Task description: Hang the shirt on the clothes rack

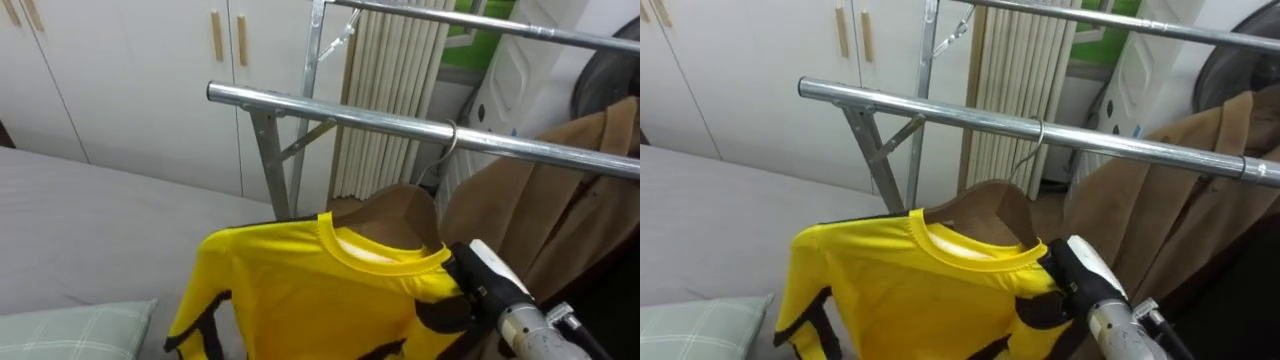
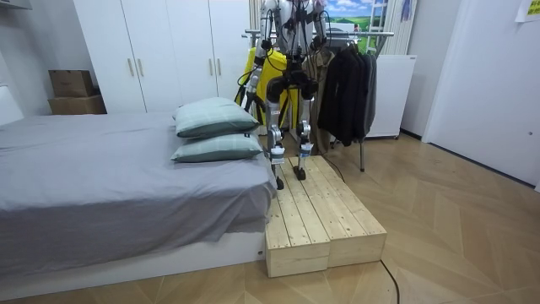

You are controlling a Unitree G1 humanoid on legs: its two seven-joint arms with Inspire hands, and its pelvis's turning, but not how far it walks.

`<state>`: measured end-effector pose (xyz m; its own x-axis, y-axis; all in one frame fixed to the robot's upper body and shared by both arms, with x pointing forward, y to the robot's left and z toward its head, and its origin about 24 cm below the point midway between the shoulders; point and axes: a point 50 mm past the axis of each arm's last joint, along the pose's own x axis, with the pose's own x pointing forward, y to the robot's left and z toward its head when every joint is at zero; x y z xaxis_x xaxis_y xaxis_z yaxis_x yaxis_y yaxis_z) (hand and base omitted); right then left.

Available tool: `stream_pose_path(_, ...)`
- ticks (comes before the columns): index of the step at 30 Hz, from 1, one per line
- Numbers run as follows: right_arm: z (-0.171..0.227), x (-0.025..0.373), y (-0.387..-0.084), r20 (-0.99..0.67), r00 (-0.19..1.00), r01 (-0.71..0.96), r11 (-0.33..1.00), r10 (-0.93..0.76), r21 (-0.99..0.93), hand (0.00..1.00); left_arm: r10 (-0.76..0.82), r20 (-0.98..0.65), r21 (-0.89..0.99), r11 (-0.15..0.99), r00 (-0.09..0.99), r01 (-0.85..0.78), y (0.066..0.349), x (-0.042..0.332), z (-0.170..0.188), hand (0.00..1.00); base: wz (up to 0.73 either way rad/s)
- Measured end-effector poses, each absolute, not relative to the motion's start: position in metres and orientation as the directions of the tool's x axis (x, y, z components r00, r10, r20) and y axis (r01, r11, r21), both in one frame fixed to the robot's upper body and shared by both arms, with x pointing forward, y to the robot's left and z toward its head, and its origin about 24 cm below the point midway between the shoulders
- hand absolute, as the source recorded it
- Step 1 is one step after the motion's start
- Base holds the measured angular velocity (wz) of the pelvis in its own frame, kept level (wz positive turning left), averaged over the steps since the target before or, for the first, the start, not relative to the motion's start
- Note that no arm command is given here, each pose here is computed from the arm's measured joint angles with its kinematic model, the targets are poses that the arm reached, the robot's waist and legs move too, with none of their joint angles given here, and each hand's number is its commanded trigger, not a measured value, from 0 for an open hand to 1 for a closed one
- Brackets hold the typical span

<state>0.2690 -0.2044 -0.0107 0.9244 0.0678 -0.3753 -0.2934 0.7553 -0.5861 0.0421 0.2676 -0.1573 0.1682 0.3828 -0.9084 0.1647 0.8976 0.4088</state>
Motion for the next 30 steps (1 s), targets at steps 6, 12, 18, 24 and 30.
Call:
stream_pose_path(6, -0.022, 0.266, -0.204, -0.389, 0.919, -0.293, 0.766, 0.060, -0.573, 1.00, 0.378, -0.907, 0.407, 0.899, 0.187, 0.160, 0.266, 0.046, -0.157, 0.00, 0.06)
stream_pose_path(12, -0.028, 0.266, -0.202, -0.380, 0.925, -0.256, 0.787, 0.030, -0.561, 0.00, 0.362, -0.900, 0.404, 0.902, 0.243, 0.153, 0.262, 0.059, -0.157, 0.00, 0.07)
stream_pose_path(18, -0.031, 0.266, -0.205, -0.367, 0.930, -0.219, 0.799, -0.001, -0.560, 0.00, 0.347, -0.895, 0.397, 0.906, 0.281, 0.146, 0.256, 0.066, -0.157, 0.00, 0.00)
stream_pose_path(24, -0.032, 0.266, -0.206, -0.363, 0.932, -0.212, 0.803, -0.006, -0.557, 0.00, 0.338, -0.896, 0.390, 0.910, 0.289, 0.142, 0.252, 0.067, -0.158, 0.00, 0.02)
stream_pose_path(30, -0.032, 0.266, -0.209, -0.365, 0.931, -0.203, 0.808, -0.016, -0.554, 0.00, 0.337, -0.896, 0.388, 0.911, 0.289, 0.141, 0.251, 0.068, -0.158, 0.00, 0.01)
